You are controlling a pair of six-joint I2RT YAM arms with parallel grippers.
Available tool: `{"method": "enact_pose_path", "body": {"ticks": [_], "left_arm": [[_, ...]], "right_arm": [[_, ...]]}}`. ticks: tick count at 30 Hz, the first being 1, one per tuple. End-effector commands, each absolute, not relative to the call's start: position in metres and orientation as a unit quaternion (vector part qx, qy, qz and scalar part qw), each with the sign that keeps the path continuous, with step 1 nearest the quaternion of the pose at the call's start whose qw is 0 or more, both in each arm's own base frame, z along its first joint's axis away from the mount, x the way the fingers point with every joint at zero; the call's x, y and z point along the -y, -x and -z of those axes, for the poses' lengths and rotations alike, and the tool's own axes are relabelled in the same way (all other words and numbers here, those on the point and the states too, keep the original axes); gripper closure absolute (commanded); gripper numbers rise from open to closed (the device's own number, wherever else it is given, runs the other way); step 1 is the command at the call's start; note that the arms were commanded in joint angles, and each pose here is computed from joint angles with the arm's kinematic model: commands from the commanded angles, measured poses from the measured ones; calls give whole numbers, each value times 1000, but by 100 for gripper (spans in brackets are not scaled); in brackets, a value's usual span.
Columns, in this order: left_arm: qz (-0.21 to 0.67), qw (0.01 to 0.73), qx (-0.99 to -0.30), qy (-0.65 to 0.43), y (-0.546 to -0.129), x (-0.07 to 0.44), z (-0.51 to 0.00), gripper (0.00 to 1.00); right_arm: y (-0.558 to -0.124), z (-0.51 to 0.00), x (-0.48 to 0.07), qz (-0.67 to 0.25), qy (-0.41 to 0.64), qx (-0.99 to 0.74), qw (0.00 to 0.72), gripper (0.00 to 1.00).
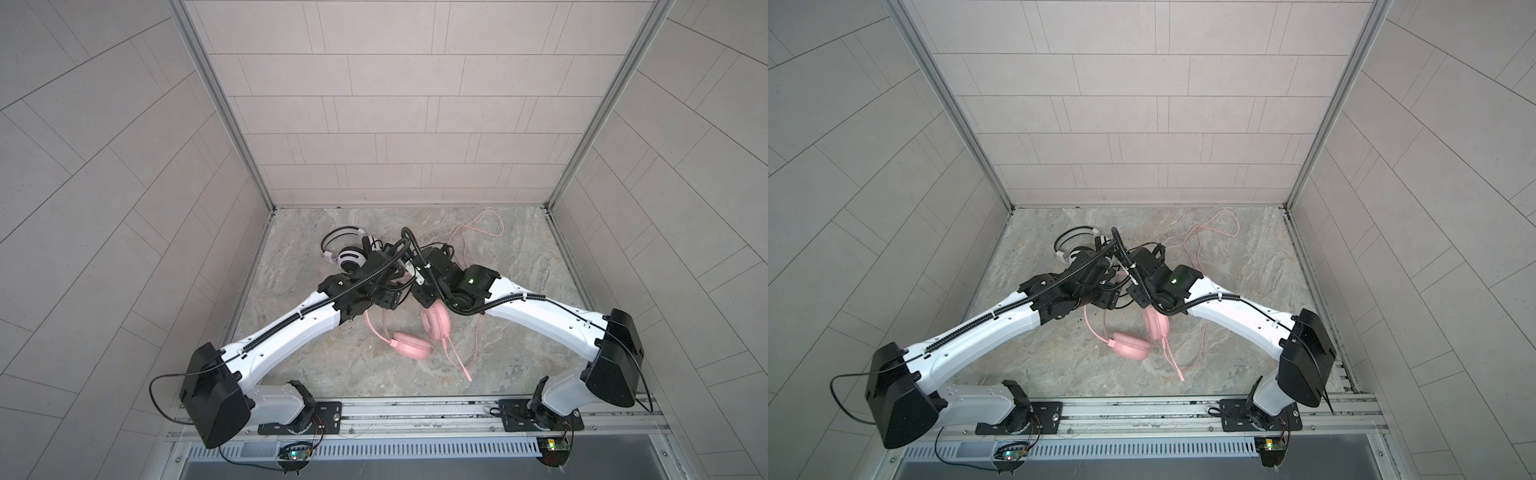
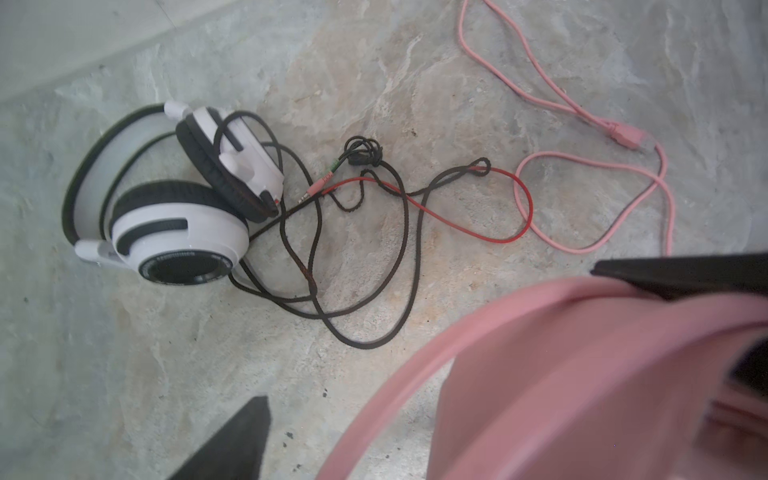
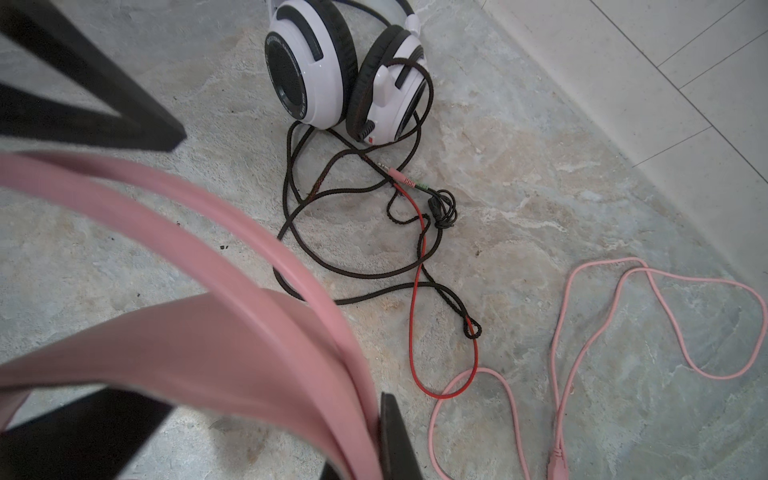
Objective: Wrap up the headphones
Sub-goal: 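Grasp the pink headband with the left gripper beside the right gripper, then open the right gripper and lift the pink headset with the left gripper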
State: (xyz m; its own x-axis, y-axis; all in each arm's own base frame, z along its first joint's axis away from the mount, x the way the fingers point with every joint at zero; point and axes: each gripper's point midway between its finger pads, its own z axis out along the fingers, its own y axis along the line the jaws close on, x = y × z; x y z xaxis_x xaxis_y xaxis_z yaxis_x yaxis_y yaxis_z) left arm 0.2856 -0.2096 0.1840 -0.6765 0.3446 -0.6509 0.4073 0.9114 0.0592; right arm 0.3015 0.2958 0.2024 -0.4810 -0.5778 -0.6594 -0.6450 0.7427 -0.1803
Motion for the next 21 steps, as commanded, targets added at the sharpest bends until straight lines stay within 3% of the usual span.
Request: {"method": "enact_pose_path", "body": {"ticks": [1,6,10,13,15,21], "left_arm": [[27,365,-911,-192,-294,205,-195,42],[15,369,-910,-187,-297,201,-195,68],[12,368,-913,-175,-299,192,-194,87],[18,355,-923,-145,-301,175,-186,96],[36,346,-930,-118,-302,161,-182,100],[96,376,-921,-17,-307,119,-201,100]], "right_arm": [[-296,-223,-304,-75,359,-844,392,96],[-296,-227,-300,-74,351,-843,401,88],[-298,-236,-290,-63,332,-845,414,59],[-298,-246,-280,-68,311,-845,431,35],[-299,-254,-272,-78,295,-843,443,34],[-310,-270,-223,-98,213,-845,480,32]]}}
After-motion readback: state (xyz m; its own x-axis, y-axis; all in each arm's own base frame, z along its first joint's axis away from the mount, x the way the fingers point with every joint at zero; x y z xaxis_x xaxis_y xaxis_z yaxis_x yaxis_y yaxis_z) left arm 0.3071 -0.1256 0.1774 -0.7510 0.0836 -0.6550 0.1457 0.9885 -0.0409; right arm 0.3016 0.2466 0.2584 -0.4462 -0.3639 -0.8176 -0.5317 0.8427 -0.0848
